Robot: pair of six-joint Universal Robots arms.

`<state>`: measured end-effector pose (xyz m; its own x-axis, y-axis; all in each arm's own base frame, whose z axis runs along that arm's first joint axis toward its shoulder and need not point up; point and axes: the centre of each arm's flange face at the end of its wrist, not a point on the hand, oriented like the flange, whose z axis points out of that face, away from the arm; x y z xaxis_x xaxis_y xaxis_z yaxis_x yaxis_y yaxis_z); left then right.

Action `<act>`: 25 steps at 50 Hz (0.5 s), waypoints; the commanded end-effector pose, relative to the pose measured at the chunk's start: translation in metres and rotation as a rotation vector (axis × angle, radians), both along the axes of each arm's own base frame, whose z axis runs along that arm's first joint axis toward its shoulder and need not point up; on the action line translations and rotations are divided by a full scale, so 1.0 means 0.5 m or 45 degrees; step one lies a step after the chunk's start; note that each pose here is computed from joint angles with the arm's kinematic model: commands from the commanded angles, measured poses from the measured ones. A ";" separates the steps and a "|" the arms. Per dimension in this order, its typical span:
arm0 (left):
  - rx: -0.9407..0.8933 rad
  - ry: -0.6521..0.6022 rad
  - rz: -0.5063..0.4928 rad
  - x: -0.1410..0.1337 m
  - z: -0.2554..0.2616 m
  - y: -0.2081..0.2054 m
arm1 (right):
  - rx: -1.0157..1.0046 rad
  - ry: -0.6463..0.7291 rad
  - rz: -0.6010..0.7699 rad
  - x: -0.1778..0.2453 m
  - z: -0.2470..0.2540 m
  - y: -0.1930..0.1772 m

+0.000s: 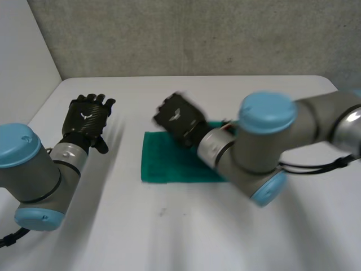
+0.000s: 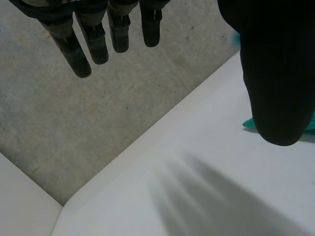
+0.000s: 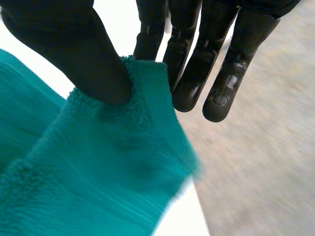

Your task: Fold the towel.

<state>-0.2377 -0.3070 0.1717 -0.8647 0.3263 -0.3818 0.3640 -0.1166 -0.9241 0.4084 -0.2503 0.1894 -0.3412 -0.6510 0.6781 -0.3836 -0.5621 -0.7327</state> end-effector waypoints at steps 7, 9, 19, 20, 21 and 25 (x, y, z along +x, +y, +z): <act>0.008 -0.002 -0.003 0.000 -0.004 0.003 | 0.102 0.082 -0.138 0.007 -0.093 0.006; 0.008 -0.002 -0.005 -0.001 -0.004 0.004 | 0.121 0.048 -0.206 -0.009 -0.070 -0.006; 0.015 -0.007 -0.013 -0.003 -0.009 0.008 | 0.692 -0.212 -0.610 -0.206 -0.043 -0.077; 0.017 -0.007 -0.015 -0.004 -0.010 0.009 | 0.709 -0.208 -0.632 -0.218 -0.049 -0.080; 0.017 -0.007 -0.019 -0.006 -0.010 0.010 | 0.727 -0.200 -0.658 -0.232 -0.058 -0.083; 0.022 -0.009 -0.023 -0.008 -0.013 0.013 | 0.788 -0.172 -0.780 -0.296 -0.097 -0.105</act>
<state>-0.2399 -0.3026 0.1672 -0.8590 0.3411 -0.3818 0.3670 -0.1096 -0.9237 0.3038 -0.2928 0.1680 -0.7393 -0.6233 0.2547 -0.3781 0.0712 -0.9230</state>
